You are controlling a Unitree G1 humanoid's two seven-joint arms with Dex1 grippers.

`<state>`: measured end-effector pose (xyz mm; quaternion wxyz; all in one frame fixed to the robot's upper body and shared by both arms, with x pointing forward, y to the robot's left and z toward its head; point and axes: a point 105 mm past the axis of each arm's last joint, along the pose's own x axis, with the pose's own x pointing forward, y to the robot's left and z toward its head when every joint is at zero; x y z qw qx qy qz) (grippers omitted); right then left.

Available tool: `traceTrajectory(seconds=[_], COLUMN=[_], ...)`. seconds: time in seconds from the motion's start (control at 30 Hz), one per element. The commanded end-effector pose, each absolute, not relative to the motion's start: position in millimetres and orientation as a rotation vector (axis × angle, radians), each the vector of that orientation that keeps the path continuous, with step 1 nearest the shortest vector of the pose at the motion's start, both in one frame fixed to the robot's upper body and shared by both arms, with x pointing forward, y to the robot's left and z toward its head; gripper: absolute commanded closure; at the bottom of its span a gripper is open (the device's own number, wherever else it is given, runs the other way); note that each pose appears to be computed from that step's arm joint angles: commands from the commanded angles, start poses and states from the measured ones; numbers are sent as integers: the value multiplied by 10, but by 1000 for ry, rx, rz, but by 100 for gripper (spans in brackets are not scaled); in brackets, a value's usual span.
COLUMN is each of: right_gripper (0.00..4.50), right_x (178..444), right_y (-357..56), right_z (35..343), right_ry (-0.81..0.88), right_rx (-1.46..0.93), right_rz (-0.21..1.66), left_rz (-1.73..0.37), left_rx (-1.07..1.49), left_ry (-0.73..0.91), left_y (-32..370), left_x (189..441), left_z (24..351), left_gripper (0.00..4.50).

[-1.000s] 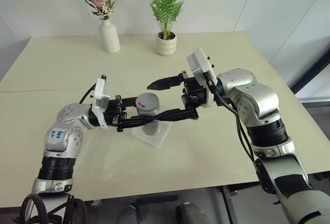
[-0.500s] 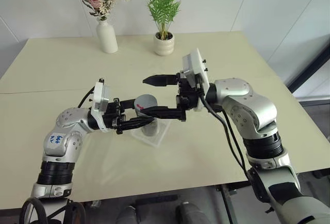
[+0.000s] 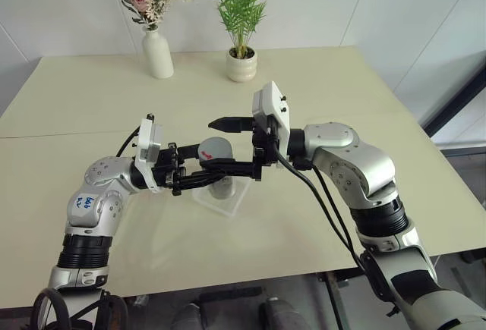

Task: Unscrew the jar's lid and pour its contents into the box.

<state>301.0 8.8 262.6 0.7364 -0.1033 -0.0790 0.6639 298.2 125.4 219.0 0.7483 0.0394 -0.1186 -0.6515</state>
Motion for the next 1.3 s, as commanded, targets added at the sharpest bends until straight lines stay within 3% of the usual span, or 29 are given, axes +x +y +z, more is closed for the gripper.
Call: traceTrajectory(seconds=[0.03, 1.1, 1.3], right_gripper=[2, 2, 2], right_x=[2996, 3186, 3288], right_y=[109, -495, -758], right_z=[2739, 2836, 2795], right_ry=[-226, -210, -173], right_rx=[-256, -246, -264], right_rz=[1452, 1324, 1265], left_rz=[-1452, -1436, -1429], left_rx=[132, 134, 136], left_ry=[-320, -320, -321], left_y=[1209, 1244, 1256], left_x=[2926, 2945, 2947], left_z=[2296, 2279, 2286], left_gripper=[205, 205, 205])
